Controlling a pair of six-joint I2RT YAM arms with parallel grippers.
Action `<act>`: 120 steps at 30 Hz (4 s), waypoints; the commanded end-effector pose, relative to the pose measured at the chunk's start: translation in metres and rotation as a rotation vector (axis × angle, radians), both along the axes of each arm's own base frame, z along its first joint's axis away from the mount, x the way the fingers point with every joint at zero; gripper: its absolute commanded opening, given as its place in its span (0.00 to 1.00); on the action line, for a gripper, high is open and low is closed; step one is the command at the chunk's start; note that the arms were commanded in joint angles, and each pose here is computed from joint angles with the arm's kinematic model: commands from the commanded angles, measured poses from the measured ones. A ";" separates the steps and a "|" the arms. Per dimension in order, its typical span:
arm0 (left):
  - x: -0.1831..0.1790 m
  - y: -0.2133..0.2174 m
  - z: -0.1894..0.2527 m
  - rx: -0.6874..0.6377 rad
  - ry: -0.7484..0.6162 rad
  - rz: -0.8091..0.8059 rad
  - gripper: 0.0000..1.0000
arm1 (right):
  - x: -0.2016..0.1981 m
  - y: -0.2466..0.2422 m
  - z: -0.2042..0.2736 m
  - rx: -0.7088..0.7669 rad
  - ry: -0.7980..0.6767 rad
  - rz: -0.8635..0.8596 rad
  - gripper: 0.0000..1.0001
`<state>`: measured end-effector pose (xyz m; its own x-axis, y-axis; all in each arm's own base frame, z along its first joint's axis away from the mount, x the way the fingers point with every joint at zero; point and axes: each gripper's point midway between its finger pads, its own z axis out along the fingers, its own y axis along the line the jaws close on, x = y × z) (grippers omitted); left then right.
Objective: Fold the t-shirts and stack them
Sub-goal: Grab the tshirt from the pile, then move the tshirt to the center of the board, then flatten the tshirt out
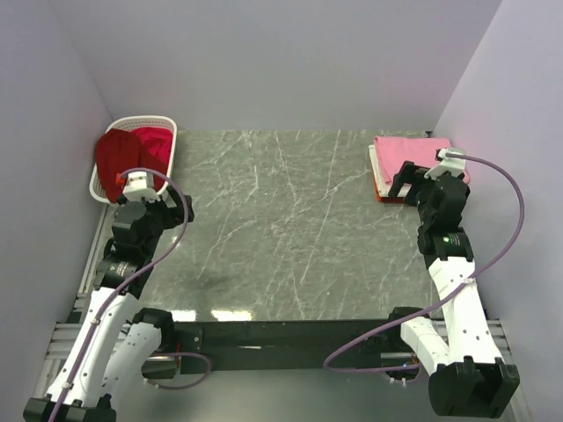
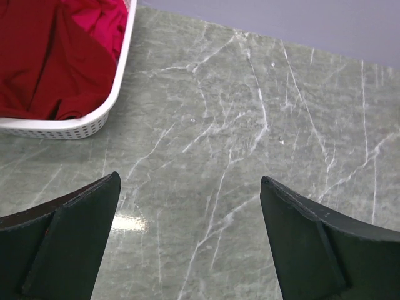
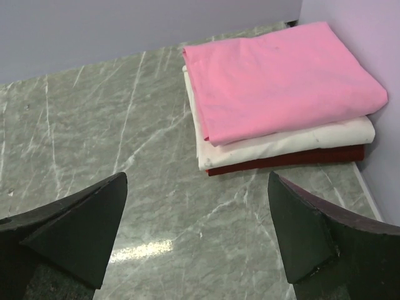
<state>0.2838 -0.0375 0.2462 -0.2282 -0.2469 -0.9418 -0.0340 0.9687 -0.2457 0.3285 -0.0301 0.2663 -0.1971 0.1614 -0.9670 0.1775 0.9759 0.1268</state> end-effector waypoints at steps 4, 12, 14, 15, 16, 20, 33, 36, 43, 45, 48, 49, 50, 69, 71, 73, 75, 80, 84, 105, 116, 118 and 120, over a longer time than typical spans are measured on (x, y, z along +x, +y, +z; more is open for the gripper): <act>0.026 0.026 0.028 -0.133 -0.042 0.118 1.00 | -0.009 0.043 0.002 -0.047 0.013 0.291 0.99; 0.088 0.093 0.030 -0.322 0.031 0.308 1.00 | -0.025 0.084 -0.030 -0.088 0.186 0.623 0.99; 0.105 0.106 0.022 -0.360 0.068 0.328 0.98 | -0.027 0.087 -0.031 -0.085 0.185 0.642 0.99; 0.110 0.118 0.017 -0.388 0.080 0.354 0.97 | -0.028 0.087 -0.029 -0.087 0.177 0.644 0.99; 0.117 0.124 0.023 -0.395 0.078 0.363 0.95 | -0.029 0.088 -0.028 -0.086 0.175 0.645 0.99; 0.150 0.153 -0.021 -0.420 0.234 0.484 0.82 | -0.030 0.089 -0.024 -0.085 0.165 0.646 1.00; 0.242 0.200 -0.103 -0.052 0.530 0.379 0.70 | -0.029 0.088 -0.025 -0.089 0.173 0.640 1.00; 0.255 0.205 -0.114 0.029 0.540 0.358 0.68 | -0.029 0.089 -0.024 -0.089 0.168 0.642 1.00; 0.268 0.213 -0.149 0.154 0.643 0.361 0.39 | -0.028 0.090 -0.028 -0.080 0.181 0.650 1.00; 0.269 0.219 -0.151 0.179 0.650 0.383 0.18 | -0.028 0.090 -0.030 -0.076 0.185 0.651 1.00; 0.270 0.225 -0.122 0.218 0.580 0.435 0.00 | -0.028 0.091 -0.031 -0.074 0.189 0.654 1.00; 0.270 0.228 -0.110 0.228 0.550 0.454 0.00 | -0.028 0.091 -0.031 -0.072 0.190 0.657 1.00; 0.272 0.230 -0.076 0.230 0.470 0.473 0.00 | -0.027 0.091 -0.032 -0.072 0.190 0.657 1.00; 0.158 0.032 0.304 -0.014 -0.415 0.000 0.01 | -0.026 0.089 -0.033 -0.086 0.185 0.648 1.00; 0.134 -0.001 0.327 -0.057 -0.474 -0.099 0.00 | -0.026 0.088 -0.031 -0.090 0.179 0.643 1.00; 0.113 -0.025 0.340 -0.076 -0.512 -0.187 0.00 | -0.026 0.088 -0.031 -0.094 0.177 0.641 1.00; 0.102 -0.050 0.341 -0.118 -0.520 -0.266 0.00 | -0.026 0.087 -0.030 -0.098 0.173 0.638 1.00; 0.059 -0.114 0.336 -0.269 -0.509 -0.542 0.00 | -0.026 0.085 -0.029 -0.107 0.169 0.629 1.00; 0.039 -0.160 0.308 -0.388 -0.455 -0.734 0.00 | -0.024 0.081 -0.028 -0.129 0.163 0.605 1.00; 0.122 -0.110 0.028 0.014 0.164 -0.405 0.76 | -0.115 0.161 -0.102 -0.168 0.209 1.446 0.99; -0.029 -0.225 -0.078 -0.143 0.438 -0.789 0.63 | -0.101 0.221 -0.126 -0.144 0.310 1.480 0.86; -0.041 -0.238 -0.088 -0.124 0.457 -0.764 0.60 | -0.096 0.228 -0.127 -0.033 0.373 1.447 0.79; -0.046 -0.246 -0.095 -0.102 0.448 -0.743 0.59 | -0.090 0.237 -0.130 0.021 0.418 1.412 0.76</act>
